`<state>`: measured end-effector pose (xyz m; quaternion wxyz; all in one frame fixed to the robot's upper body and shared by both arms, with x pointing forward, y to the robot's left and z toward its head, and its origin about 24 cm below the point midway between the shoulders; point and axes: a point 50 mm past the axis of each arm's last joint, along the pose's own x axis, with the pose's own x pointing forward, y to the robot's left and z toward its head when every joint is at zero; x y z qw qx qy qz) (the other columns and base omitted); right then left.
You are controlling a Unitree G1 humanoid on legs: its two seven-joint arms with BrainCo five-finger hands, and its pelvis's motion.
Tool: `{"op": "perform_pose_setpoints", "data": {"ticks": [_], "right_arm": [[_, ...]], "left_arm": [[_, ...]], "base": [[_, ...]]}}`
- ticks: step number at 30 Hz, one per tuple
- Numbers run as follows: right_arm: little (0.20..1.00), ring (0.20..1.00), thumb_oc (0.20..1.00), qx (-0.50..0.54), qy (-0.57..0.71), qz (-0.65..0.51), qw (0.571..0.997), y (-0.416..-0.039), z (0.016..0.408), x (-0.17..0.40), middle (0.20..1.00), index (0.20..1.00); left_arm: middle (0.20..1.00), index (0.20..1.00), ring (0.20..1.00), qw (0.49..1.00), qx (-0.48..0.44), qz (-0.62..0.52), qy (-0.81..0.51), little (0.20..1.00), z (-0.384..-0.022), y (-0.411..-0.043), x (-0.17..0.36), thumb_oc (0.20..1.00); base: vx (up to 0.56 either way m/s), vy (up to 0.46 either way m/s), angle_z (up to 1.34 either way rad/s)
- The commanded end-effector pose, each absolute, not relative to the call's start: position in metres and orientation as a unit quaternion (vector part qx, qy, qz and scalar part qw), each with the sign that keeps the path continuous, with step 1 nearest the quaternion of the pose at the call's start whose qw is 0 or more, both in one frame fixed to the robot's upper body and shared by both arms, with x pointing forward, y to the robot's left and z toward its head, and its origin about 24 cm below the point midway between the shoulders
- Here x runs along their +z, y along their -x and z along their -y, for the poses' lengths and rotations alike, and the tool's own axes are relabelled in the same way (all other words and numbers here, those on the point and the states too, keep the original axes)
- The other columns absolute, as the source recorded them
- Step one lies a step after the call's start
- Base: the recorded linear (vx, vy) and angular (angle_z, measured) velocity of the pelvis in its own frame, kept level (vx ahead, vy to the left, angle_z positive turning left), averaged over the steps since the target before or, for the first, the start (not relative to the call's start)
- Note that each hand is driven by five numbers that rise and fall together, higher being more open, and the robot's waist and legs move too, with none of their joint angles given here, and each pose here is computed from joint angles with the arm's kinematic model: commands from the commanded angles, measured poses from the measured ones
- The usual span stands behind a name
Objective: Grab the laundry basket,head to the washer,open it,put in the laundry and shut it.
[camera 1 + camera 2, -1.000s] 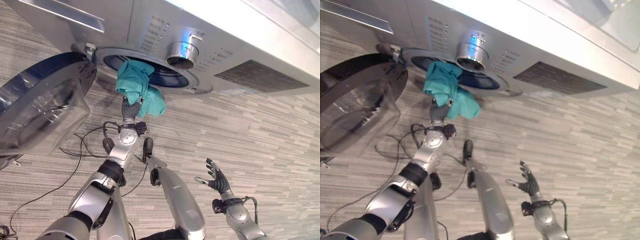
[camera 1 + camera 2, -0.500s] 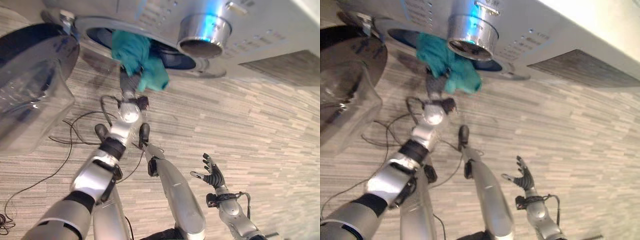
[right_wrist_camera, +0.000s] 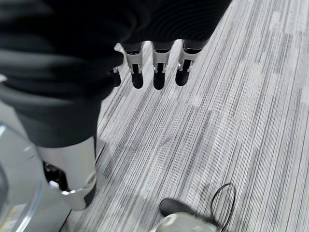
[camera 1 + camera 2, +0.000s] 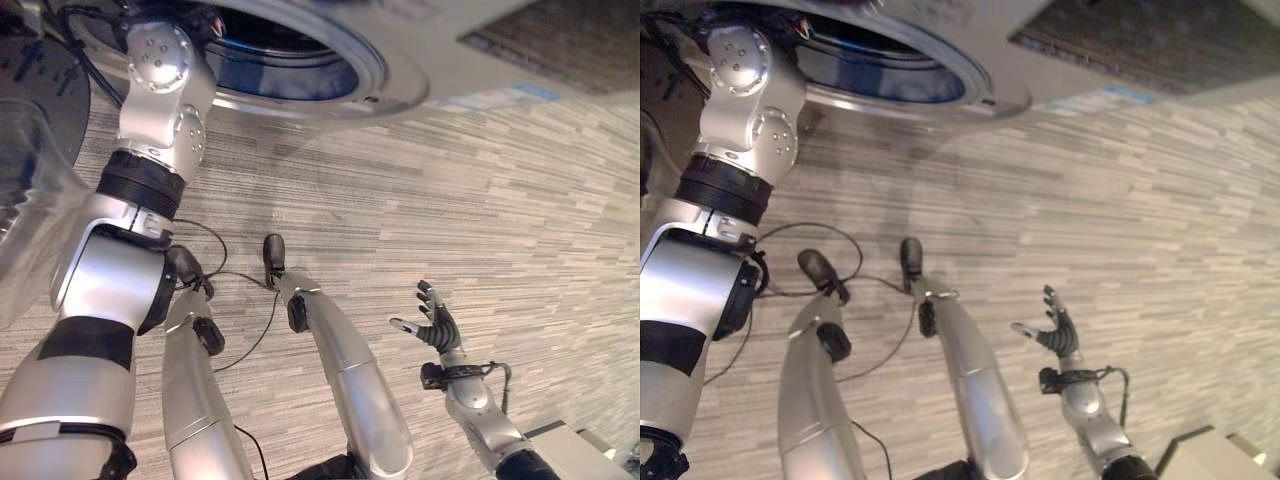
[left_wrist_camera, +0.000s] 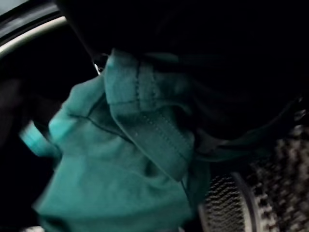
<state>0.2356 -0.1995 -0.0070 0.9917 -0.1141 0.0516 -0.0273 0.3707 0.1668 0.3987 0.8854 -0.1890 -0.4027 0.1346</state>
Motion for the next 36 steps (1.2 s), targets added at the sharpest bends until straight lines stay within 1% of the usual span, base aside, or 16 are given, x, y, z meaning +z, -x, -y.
{"op": "perform_pose_setpoints", "data": {"ticks": [1, 2, 3, 4, 5, 7, 9, 10, 11, 13, 15, 16, 23, 29, 33, 36], "right_arm": [[1.0, 1.0, 1.0, -0.085, 0.152, -0.043, 0.984, -0.23, 0.242, 0.012, 1.0, 1.0], [1.0, 1.0, 1.0, -0.086, 0.152, -0.043, 0.984, -0.23, 0.242, 0.013, 1.0, 1.0], [1.0, 1.0, 1.0, -0.097, 0.162, -0.031, 0.981, -0.233, 0.252, 0.022, 1.0, 1.0], [1.0, 1.0, 1.0, -0.097, 0.161, -0.03, 0.982, -0.233, 0.252, 0.023, 1.0, 1.0], [1.0, 1.0, 1.0, -0.108, 0.168, -0.026, 0.98, -0.232, 0.266, 0.031, 1.0, 1.0], [1.0, 1.0, 1.0, -0.117, 0.168, -0.029, 0.978, -0.233, 0.272, 0.034, 1.0, 1.0], [1.0, 1.0, 1.0, -0.122, 0.167, -0.032, 0.978, -0.234, 0.278, 0.037, 1.0, 1.0], [1.0, 1.0, 1.0, -0.121, 0.166, -0.031, 0.978, -0.234, 0.277, 0.037, 1.0, 1.0], [1.0, 1.0, 1.0, -0.106, 0.164, -0.046, 0.98, -0.232, 0.276, 0.032, 1.0, 1.0], [1.0, 1.0, 1.0, -0.094, 0.155, -0.056, 0.982, -0.234, 0.274, 0.027, 1.0, 1.0], [1.0, 1.0, 1.0, -0.071, 0.135, -0.066, 0.986, -0.231, 0.265, 0.019, 1.0, 1.0], [1.0, 1.0, 1.0, -0.054, 0.133, -0.082, 0.986, -0.232, 0.26, 0.011, 1.0, 1.0], [1.0, 1.0, 1.0, -0.036, 0.137, -0.072, 0.987, -0.233, 0.256, 0.016, 1.0, 1.0], [1.0, 1.0, 1.0, -0.036, 0.131, -0.089, 0.987, -0.223, 0.255, 0.009, 1.0, 1.0], [1.0, 1.0, 1.0, -0.031, 0.111, -0.111, 0.987, -0.218, 0.251, -0.002, 1.0, 1.0], [1.0, 1.0, 1.0, -0.036, 0.097, -0.136, 0.985, -0.21, 0.249, -0.014, 1.0, 1.0]], "left_arm": [[0.241, 0.241, 0.241, 0.763, 0.015, 0.569, 0.306, 0.241, -0.148, -0.295, 0.502, 0.241], [0.454, 0.454, 0.454, 0.763, 0.014, 0.569, 0.306, 0.454, -0.148, -0.295, 0.503, 0.454], [1.0, 1.0, 1.0, 0.794, 0.025, 0.545, 0.268, 1.0, -0.15, -0.303, 0.509, 1.0], [1.0, 1.0, 1.0, 0.794, 0.023, 0.546, 0.268, 1.0, -0.151, -0.302, 0.512, 1.0], [1.0, 1.0, 1.0, 0.866, 0.084, 0.468, 0.154, 1.0, -0.184, -0.33, 0.504, 1.0], [1.0, 1.0, 1.0, 0.87, 0.102, 0.469, 0.114, 1.0, -0.2, -0.325, 0.512, 1.0], [1.0, 1.0, 1.0, 0.902, 0.154, 0.398, -0.072, 1.0, -0.214, -0.342, 0.494, 1.0], [1.0, 1.0, 1.0, 0.901, 0.154, 0.399, -0.074, 1.0, -0.214, -0.342, 0.496, 1.0], [1.0, 1.0, 1.0, 0.887, 0.198, 0.351, -0.224, 1.0, -0.222, -0.347, 0.488, 1.0], [1.0, 1.0, 1.0, 0.838, 0.259, 0.288, -0.385, 1.0, -0.227, -0.352, 0.483, 1.0], [1.0, 1.0, 1.0, 0.779, 0.31, 0.207, -0.505, 1.0, -0.244, -0.363, 0.459, 1.0], [1.0, 1.0, 1.0, 0.759, 0.311, 0.192, -0.539, 1.0, -0.233, -0.366, 0.46, 1.0], [1.0, 1.0, 1.0, 0.708, 0.294, 0.22, -0.603, 1.0, -0.185, -0.371, 0.468, 1.0], [1.0, 1.0, 1.0, 0.68, 0.191, 0.374, -0.601, 1.0, -0.098, -0.364, 0.471, 1.0], [1.0, 1.0, 1.0, 0.682, 0.161, 0.392, -0.596, 1.0, -0.099, -0.369, 0.446, 1.0], [1.0, 1.0, 1.0, 0.717, 0.119, 0.391, -0.564, 1.0, -0.12, -0.374, 0.404, 1.0]], "base": [[0.07, 0.054, 0.06], [0.05, 0.052, -0.03], [0.03, 0.014, -0.11], [0.05, 0.067, -0.16], [0.04, 0.054, -0.16], [0.03, 0.062, -0.16], [0.02, 0.037, -0.09], [-0.01, 0.03, 0.05], [-0.02, 0.033, 0.06], [-0.02, 0.023, 0.14], [-0.05, -0.002, 0.05], [-0.06, -0.018, -0.04], [-0.01, -0.008, 0.02], [-0.01, -0.032, 0.07], [-0.05, -0.001, 0.11], [-0.07, -0.001, 0.08]]}}
